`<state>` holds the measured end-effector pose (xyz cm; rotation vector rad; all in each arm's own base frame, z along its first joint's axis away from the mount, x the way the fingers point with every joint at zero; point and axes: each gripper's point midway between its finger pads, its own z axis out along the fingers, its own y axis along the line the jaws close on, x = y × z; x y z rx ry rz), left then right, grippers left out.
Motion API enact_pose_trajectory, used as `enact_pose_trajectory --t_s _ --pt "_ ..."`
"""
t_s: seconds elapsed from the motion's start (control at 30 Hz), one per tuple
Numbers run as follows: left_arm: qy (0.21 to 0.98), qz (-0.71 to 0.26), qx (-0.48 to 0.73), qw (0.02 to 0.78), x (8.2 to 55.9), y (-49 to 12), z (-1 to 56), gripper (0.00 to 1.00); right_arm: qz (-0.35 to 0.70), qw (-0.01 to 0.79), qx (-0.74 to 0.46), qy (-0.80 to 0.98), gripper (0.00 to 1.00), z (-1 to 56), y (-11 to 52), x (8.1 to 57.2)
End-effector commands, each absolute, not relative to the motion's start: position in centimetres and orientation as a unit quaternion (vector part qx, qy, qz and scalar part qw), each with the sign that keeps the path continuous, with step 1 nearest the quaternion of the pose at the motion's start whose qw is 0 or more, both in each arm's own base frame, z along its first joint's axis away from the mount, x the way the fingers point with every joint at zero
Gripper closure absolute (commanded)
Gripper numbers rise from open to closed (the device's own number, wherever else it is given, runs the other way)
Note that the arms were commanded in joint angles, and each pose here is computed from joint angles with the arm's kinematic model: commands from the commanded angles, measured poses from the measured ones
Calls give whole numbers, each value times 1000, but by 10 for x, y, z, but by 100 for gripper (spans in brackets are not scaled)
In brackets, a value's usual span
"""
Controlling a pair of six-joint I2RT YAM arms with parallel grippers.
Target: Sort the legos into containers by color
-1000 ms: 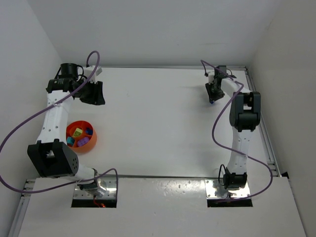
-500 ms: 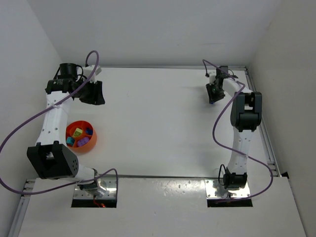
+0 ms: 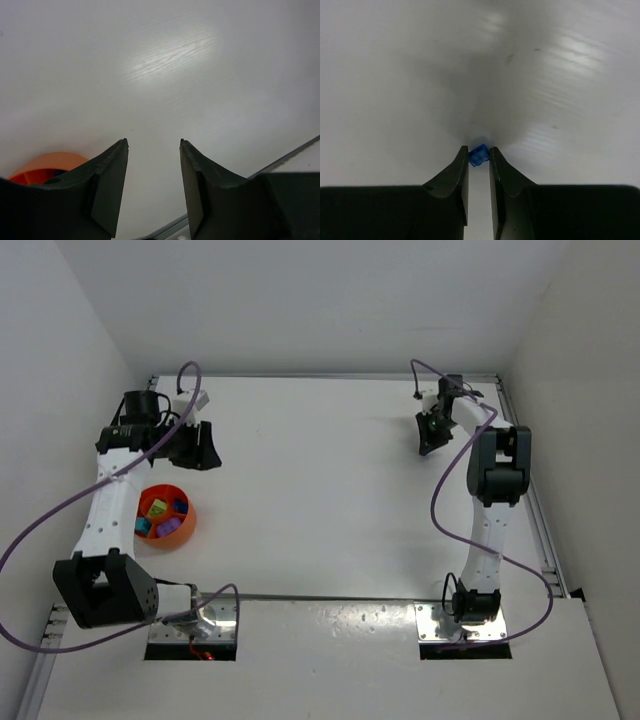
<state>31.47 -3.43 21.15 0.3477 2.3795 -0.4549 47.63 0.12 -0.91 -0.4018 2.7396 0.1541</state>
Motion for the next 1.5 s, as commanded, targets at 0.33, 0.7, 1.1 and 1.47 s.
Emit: enact_pose_trajectory --t_s 0.33,0.7,1.1,1.47 --pt "826 -376 125 402 315 -125 234 50 597 70 34 799 93 170 228 425" --pt "835 -394 129 362 334 -202 200 51 602 -34 157 782 100 184 291 399" --pt "828 -438 128 327 362 -248 198 51 538 -120 241 799 100 165 315 364" --pt "817 -456 142 325 363 -265 206 51 518 -152 261 800 100 152 328 359"
